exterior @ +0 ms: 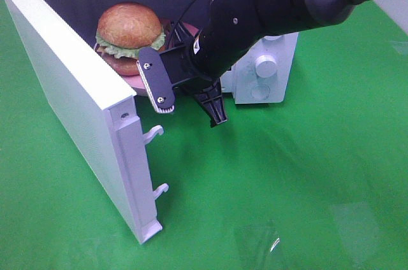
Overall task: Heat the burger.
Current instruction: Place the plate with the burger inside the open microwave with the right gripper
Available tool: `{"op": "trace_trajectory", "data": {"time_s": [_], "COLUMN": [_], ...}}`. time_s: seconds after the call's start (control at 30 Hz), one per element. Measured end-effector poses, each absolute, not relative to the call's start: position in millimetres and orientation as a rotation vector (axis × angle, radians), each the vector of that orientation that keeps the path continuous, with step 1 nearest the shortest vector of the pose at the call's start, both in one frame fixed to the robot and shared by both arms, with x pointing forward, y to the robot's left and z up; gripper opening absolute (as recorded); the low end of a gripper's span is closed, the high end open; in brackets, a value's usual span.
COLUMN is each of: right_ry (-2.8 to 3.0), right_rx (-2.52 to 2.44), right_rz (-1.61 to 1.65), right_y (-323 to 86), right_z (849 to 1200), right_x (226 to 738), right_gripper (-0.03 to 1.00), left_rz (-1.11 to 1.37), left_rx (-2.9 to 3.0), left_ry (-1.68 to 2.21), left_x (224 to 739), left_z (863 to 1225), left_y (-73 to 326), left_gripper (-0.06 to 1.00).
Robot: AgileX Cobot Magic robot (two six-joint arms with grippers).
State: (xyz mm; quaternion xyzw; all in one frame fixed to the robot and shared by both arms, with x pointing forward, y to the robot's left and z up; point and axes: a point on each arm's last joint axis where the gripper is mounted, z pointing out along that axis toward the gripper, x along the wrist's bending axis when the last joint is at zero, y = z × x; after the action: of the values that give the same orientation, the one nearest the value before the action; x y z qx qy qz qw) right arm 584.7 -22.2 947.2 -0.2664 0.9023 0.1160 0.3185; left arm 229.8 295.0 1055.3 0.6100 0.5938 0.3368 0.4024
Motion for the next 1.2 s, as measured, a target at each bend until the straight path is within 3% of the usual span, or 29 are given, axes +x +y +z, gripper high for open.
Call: {"op": "trace_trajectory", "data": {"time_s": [1.2], "right_ry": [2.426], "right_rx": [-0.394], "right_rz": [0.282], "right_y": [15], "right_z": [930], "right_x": [646], "right_gripper": [0.06], "left_rz": [0.851], "left_rx": [1.541], "left_ry": [1.501], "left_x": [230], "left_z": [1055], "left_y": [295], "left_gripper": [0.99]}}
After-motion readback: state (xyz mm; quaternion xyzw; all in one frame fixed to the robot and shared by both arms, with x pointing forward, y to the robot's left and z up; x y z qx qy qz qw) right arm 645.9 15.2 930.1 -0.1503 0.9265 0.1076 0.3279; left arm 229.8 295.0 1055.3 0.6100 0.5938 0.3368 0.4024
